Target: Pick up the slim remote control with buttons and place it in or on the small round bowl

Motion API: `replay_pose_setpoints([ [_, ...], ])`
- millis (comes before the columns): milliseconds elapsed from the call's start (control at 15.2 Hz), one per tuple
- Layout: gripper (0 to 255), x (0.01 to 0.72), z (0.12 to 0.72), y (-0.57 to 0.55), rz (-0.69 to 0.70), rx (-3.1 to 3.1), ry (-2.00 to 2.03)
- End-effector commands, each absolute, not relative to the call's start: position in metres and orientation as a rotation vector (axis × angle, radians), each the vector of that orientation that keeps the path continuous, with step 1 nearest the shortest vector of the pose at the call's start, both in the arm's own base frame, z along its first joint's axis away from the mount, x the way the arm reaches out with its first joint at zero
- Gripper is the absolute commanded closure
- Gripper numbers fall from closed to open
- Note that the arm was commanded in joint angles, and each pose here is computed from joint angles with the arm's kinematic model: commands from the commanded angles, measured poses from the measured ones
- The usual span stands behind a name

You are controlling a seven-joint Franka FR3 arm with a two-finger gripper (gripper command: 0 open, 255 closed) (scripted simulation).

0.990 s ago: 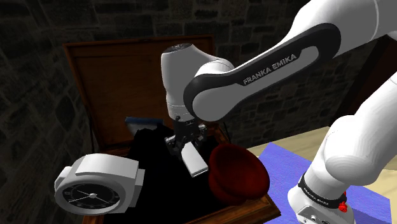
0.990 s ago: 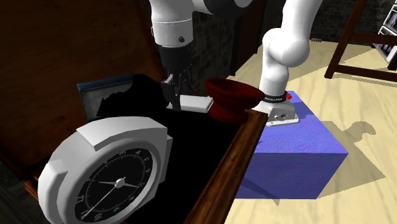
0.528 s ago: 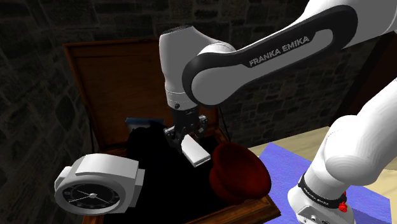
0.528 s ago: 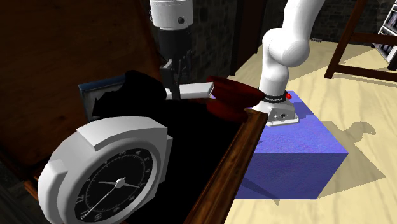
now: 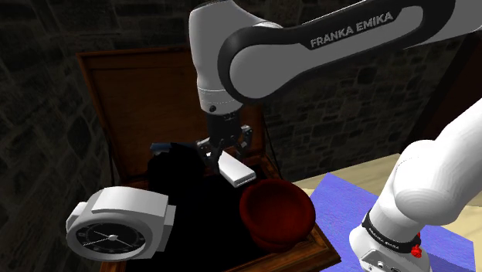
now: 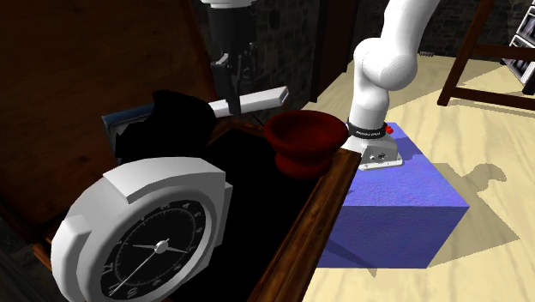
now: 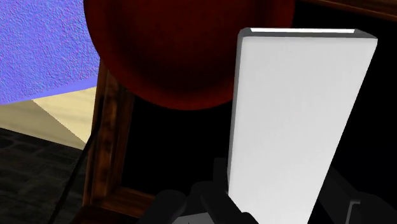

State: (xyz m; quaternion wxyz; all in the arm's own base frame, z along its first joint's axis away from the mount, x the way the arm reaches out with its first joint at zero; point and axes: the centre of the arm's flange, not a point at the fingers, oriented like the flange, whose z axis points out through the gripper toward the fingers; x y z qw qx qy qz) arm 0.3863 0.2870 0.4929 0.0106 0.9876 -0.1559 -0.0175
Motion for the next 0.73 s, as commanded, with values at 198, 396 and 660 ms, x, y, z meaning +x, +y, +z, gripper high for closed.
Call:
replay_pose_setpoints([
  [198, 255, 0.372, 0.511, 0.285, -0.053, 3.082, -0.486],
  [396, 255, 0.333, 0.512, 0.279, -0.053, 3.082, -0.486],
  [660, 255, 0.281, 0.514, 0.27, -0.053, 3.082, -0.486],
])
